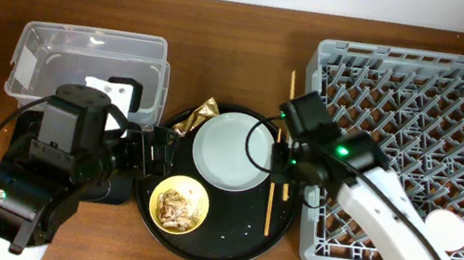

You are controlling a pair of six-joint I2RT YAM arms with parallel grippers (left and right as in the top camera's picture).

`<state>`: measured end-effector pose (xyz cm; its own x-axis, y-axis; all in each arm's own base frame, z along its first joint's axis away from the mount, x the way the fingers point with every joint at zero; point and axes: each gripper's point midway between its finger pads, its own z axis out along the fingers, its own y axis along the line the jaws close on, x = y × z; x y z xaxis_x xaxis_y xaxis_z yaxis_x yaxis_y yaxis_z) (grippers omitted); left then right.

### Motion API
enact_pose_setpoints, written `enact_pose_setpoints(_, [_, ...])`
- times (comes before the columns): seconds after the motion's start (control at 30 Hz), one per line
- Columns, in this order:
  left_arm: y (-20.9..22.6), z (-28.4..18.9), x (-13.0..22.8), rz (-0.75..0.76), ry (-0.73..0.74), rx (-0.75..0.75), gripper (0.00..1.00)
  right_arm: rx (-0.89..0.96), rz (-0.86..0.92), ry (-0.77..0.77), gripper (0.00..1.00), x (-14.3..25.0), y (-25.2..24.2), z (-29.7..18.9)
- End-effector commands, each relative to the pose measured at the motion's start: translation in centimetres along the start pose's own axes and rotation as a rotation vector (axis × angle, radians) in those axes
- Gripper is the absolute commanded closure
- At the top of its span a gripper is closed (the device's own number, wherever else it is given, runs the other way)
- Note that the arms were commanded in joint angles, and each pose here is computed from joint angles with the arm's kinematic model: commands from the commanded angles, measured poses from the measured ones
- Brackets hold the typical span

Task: Sort waste into correct bins and load items into the dishwasher rack
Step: 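Reach the right gripper to the wooden chopsticks and grasp them, then set the chopsticks into the left edge of the dish rack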

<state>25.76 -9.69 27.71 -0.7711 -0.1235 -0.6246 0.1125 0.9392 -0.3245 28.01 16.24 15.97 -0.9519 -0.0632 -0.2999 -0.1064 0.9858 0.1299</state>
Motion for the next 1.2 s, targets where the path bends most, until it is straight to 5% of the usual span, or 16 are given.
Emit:
enact_pose_setpoints(0.0, [0.2,0.1,0.0,0.014,0.003,-0.010,0.00,0.125,-0.044,-0.197,0.96,-2.9,-4.4,-4.7])
enact_pose_setpoints(0.2, [0.2,0.1,0.2,0.013,0.010,-0.011,0.00,0.175,-0.026,0.178,0.91,-1.4,-9.9,6.8])
enact_pose_setpoints(0.23, [0.4,0.1,0.6,0.011,0.025,-0.017,0.00,0.162,-0.020,0.188,0.65,-1.2,-9.6,6.7])
enact_pose_setpoints(0.33, [0.4,0.2,0.5,0.011,0.023,-0.017,0.00,0.010,0.006,0.067,0.30,-2.0,-6.7,1.2])
enact_pose_setpoints(0.37, [0.3,0.2,0.4,0.012,0.016,-0.014,0.00,-0.075,-0.016,0.015,0.32,-1.6,-4.8,-1.4])
enact_pose_setpoints(0.43, [0.3,0.2,0.3,0.012,0.012,-0.013,0.00,-0.136,-0.107,0.045,0.55,0.9,-0.9,-2.7])
enact_pose_setpoints(0.73, [0.3,0.2,0.2,0.013,0.009,-0.012,0.00,0.165,-0.033,0.323,0.60,7.9,-0.4,14.5])
enact_pose_setpoints(0.83, [0.3,0.2,0.2,0.013,0.009,-0.012,0.00,0.198,-0.034,0.389,0.83,9.3,-1.0,16.0])
enact_pose_setpoints(0.9, [0.3,0.2,0.2,0.013,0.009,-0.012,0.00,0.194,-0.029,0.394,0.96,9.3,-1.1,15.2])
enact_pose_setpoints(1.0, [0.3,0.1,0.2,0.013,0.009,-0.012,0.00,0.150,-0.006,0.316,0.96,7.1,-1.7,11.4])
enact_pose_setpoints(1.1, [0.3,0.2,0.2,0.013,0.009,-0.012,0.00,0.051,-0.019,0.022,0.96,1.8,-1.7,2.5])
enact_pose_setpoints(1.17, [0.3,0.1,0.2,0.013,0.009,-0.012,0.00,0.111,0.066,-0.211,0.96,-1.8,-6.5,-2.7])
